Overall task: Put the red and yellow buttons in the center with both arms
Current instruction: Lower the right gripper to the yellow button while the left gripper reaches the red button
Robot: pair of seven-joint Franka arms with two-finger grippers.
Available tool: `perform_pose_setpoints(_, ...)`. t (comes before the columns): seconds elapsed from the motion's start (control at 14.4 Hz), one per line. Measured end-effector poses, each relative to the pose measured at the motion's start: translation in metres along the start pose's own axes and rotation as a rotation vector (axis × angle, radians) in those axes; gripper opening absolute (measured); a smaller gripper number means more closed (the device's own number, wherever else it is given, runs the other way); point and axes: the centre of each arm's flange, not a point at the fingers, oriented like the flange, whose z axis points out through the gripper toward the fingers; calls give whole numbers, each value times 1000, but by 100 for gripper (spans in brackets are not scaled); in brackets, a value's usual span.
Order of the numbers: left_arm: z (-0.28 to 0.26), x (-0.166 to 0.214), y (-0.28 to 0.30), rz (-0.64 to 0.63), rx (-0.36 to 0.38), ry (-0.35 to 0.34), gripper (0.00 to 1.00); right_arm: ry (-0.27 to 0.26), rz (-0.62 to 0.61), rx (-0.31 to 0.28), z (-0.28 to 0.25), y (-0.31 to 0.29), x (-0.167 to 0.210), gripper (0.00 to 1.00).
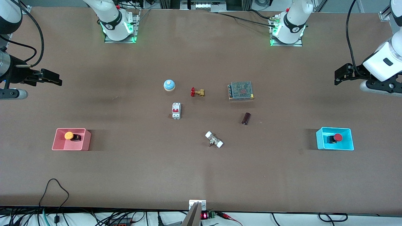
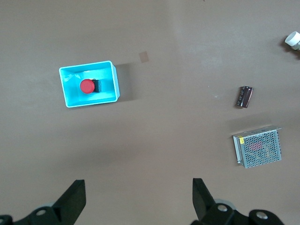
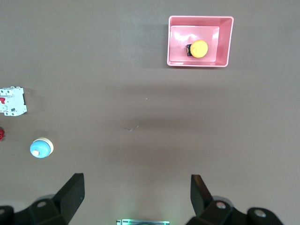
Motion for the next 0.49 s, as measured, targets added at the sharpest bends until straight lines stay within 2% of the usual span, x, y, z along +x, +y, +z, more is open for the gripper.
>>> perform_pose_setpoints(0.28, 0, 0, 0, 0, 0, 0, 100, -31, 6, -2, 28, 4, 17, 100)
perform_pose_setpoints(0.35, 1, 0, 0, 0, -1, -1, 100, -22, 11, -9, 36, 8, 25, 100)
perform_pose_setpoints(0.49, 8, 4, -1, 0, -3, -13, 100, 12, 16, -62, 52, 20, 43, 100)
